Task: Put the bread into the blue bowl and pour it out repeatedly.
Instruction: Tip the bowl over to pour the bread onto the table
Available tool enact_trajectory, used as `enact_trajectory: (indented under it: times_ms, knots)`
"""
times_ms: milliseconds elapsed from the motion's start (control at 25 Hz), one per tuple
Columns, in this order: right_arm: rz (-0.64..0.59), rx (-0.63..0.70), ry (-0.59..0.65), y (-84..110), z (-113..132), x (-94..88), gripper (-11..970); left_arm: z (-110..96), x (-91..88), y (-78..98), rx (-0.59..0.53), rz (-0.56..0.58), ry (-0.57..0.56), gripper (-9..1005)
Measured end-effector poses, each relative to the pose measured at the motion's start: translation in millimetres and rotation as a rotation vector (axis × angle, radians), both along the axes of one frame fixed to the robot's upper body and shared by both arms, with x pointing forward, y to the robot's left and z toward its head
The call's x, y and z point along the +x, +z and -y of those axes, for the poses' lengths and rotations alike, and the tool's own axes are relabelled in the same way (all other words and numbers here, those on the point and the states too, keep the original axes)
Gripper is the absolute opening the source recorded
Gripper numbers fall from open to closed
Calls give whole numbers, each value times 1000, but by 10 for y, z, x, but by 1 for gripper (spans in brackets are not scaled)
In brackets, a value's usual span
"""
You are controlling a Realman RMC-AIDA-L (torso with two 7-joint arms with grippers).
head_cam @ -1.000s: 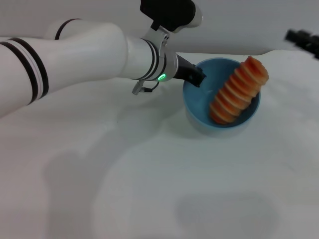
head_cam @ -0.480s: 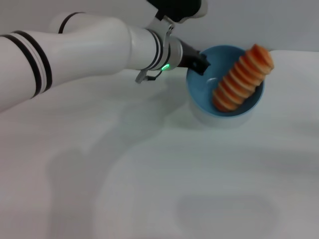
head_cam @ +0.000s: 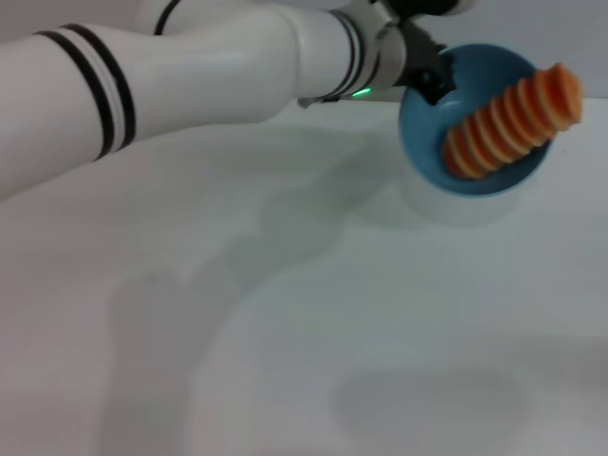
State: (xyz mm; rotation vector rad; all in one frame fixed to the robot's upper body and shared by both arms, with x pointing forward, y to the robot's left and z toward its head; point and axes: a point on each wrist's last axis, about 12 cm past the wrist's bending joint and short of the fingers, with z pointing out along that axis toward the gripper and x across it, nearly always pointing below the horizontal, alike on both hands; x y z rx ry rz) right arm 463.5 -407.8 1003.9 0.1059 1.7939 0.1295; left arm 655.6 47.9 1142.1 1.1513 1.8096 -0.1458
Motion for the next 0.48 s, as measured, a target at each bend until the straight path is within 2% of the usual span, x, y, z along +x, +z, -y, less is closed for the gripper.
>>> enact_trajectory:
  times_ms: [240, 480]
  knots:
    - [57, 27, -117, -15, 60, -100, 508, 145, -21, 44, 79, 165, -108, -1]
    - [67, 16, -151, -37, 62, -130, 507, 164, -73, -7, 93, 232, -141, -1]
